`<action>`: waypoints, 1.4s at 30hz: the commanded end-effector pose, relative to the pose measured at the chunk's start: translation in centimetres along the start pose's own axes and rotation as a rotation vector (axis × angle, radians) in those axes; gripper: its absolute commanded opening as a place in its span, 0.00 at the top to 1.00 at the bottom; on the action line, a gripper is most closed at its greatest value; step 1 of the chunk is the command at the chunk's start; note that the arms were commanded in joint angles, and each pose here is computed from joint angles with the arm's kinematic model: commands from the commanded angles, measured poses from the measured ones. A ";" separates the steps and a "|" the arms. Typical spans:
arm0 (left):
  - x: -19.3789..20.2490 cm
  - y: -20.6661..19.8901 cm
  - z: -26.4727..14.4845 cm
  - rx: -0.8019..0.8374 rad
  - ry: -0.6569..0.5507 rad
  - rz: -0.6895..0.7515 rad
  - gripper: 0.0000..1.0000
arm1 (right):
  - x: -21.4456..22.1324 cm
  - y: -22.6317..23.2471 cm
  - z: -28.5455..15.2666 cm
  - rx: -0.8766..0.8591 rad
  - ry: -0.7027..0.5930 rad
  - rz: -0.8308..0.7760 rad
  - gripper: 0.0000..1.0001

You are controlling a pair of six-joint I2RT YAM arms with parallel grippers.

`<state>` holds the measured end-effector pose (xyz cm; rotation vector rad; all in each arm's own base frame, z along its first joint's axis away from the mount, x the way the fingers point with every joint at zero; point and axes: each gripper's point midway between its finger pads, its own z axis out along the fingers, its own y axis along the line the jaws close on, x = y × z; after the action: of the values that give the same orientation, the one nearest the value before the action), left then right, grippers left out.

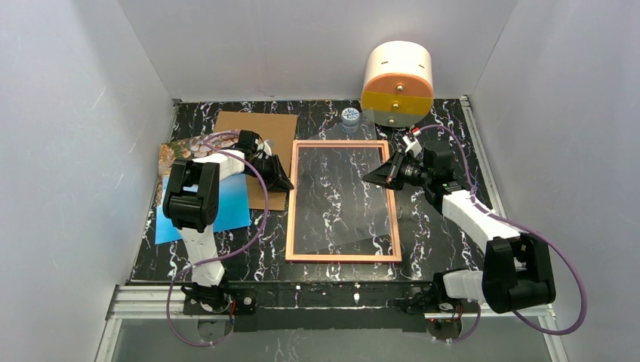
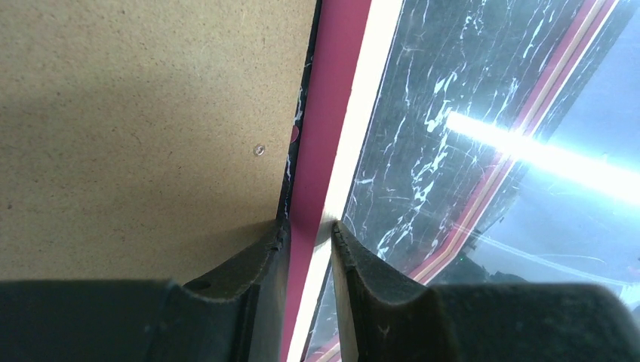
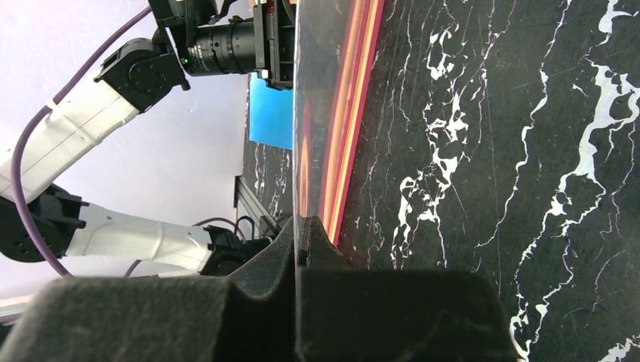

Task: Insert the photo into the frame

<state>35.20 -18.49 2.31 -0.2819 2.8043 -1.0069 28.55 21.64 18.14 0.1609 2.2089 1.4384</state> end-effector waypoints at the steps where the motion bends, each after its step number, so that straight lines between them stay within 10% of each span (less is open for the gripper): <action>1: 1.8 3.4 1.2 -0.129 0.053 -0.031 0.76 | 0.2 -0.3 0.3 -0.011 -0.001 -0.019 0.99; 42: 2.3 4.4 1.6 -0.157 0.076 -0.041 0.76 | 1.4 -2.6 -0.3 0.084 0.015 -0.056 0.99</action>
<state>35.18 -18.48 2.26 -0.2860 2.8083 -1.0128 27.89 20.61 15.25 0.1925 2.2735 1.3319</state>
